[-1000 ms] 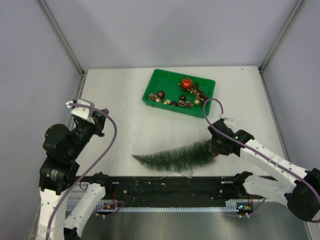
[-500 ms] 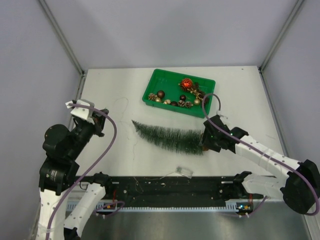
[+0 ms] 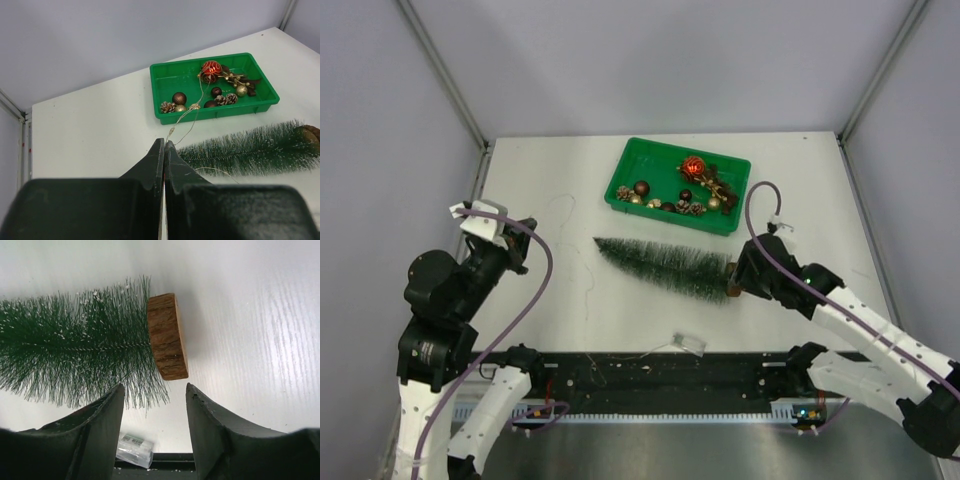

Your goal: Decorate the small christmas tree

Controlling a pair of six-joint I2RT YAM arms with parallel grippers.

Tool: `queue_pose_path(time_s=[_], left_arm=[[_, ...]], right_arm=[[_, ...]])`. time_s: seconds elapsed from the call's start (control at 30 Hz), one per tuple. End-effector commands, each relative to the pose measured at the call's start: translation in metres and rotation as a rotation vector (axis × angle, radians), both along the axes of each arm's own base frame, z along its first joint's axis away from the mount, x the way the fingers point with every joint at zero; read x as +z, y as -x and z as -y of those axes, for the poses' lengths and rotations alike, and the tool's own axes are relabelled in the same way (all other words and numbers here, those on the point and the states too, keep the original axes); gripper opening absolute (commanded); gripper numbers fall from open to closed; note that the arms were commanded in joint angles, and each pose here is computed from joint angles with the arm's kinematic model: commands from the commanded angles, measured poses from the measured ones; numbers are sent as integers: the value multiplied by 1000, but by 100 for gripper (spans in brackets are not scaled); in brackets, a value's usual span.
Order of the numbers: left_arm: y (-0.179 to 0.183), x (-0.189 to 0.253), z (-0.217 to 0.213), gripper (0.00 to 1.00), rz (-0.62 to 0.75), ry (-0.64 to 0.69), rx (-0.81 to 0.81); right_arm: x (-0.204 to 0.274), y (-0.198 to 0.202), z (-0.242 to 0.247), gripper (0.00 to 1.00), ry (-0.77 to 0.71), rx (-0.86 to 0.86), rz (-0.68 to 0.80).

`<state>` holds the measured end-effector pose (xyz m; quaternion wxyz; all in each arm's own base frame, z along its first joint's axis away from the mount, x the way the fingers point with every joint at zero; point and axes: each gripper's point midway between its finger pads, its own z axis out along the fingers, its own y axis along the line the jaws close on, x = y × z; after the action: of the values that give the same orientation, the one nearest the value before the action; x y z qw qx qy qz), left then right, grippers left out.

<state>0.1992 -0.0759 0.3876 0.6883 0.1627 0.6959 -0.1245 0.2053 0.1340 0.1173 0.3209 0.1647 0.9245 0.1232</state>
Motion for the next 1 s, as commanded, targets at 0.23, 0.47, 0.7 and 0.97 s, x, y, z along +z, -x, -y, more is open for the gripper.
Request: queue_pose_path(time_s=[0.23,0.47,0.7,0.97], left_arm=[[-2,17,-1,0,52,17,7],[-1,18,-3,0,59,5,16],[-4,21,-3,0,62,6,19],[-29,41,-2,0,90,-31,33]], right_arm=[[-4,-18,7,50,108,32,77],[-26,-26,3,46,145,52,64],[-37,-39,-2,36,183,85,82],[-16,-50,3,2,219,65,138]])
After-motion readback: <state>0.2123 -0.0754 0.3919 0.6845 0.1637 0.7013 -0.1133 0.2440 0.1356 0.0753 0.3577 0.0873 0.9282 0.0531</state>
